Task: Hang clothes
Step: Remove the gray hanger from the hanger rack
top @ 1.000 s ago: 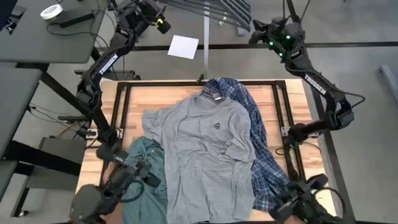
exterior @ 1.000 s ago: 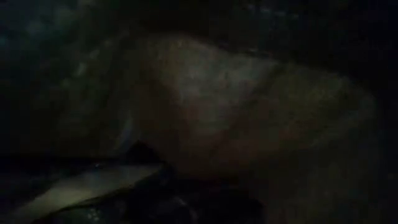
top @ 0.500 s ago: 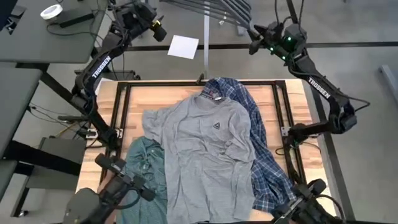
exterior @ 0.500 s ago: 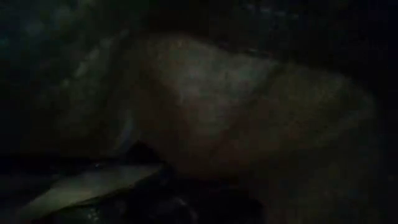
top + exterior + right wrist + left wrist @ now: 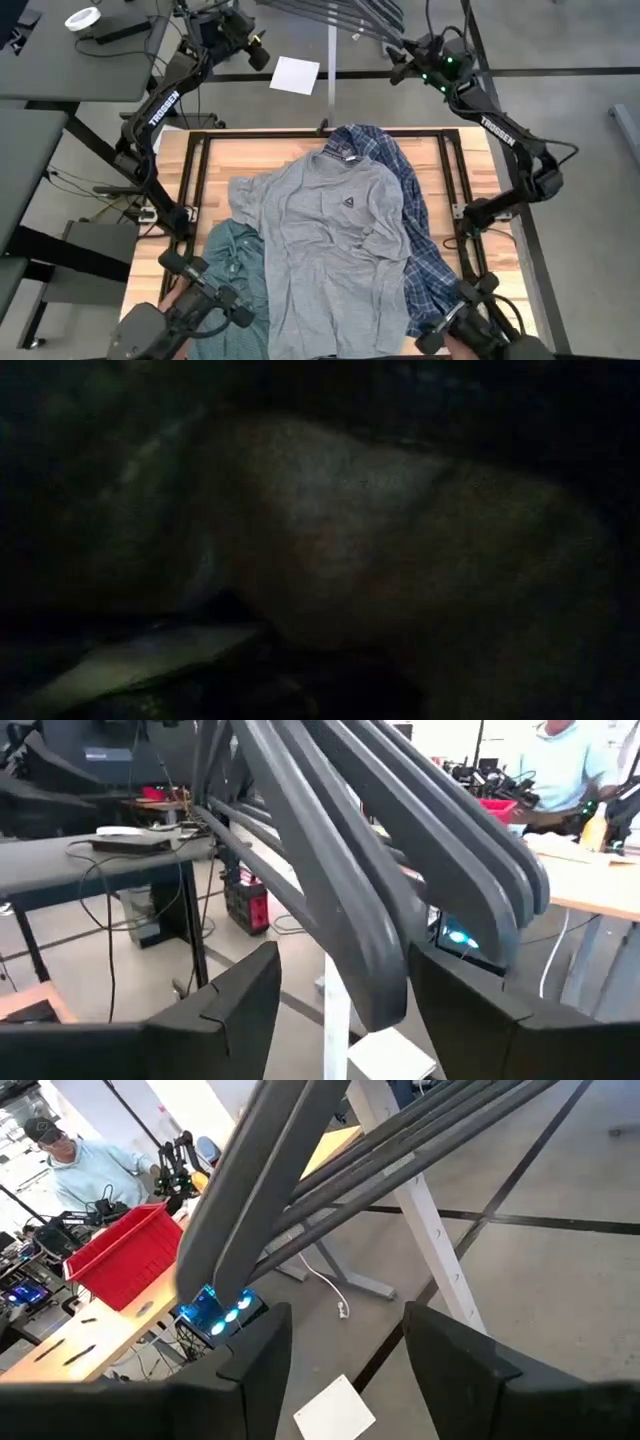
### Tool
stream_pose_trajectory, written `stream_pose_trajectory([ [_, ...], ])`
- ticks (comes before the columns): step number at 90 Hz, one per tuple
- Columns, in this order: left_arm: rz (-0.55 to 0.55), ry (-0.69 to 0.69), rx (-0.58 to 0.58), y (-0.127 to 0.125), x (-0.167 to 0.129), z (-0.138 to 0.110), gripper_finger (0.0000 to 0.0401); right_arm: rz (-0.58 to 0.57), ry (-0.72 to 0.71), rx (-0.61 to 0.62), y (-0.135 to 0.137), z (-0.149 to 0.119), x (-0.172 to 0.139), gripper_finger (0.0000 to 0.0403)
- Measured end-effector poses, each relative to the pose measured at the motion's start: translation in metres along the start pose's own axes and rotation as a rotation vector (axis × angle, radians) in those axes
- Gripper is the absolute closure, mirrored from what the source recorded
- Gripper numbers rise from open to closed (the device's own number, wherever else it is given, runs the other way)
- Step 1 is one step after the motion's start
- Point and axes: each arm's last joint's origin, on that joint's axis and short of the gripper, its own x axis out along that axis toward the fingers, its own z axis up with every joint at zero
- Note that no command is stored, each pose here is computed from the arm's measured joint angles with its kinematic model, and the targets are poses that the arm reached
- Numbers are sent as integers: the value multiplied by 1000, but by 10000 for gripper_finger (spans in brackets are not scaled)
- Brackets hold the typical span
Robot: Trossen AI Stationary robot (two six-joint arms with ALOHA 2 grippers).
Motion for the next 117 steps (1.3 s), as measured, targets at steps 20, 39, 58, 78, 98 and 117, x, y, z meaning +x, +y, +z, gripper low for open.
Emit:
stream_pose_trajectory([
  [20,-5,-2,-4,-1,0,1,225,48,-64,-10,6,6,1,252],
  [39,-5,-3,-15,-1,0,1,225,57,-35,-23,5,3,2,341],
  [58,-9,-7,-16,-3,0,2,225,50,-50,-58,4,8,1,373],
  [78,-26,-20,31,-10,-1,7,225,42,-76,-55,3,34,-4,373],
  [98,-18,-58,67,-10,-17,21,225,63,-36,-83,15,57,-24,373],
  [117,-6,-74,69,-3,-39,31,225,111,-63,-92,33,77,-54,373],
])
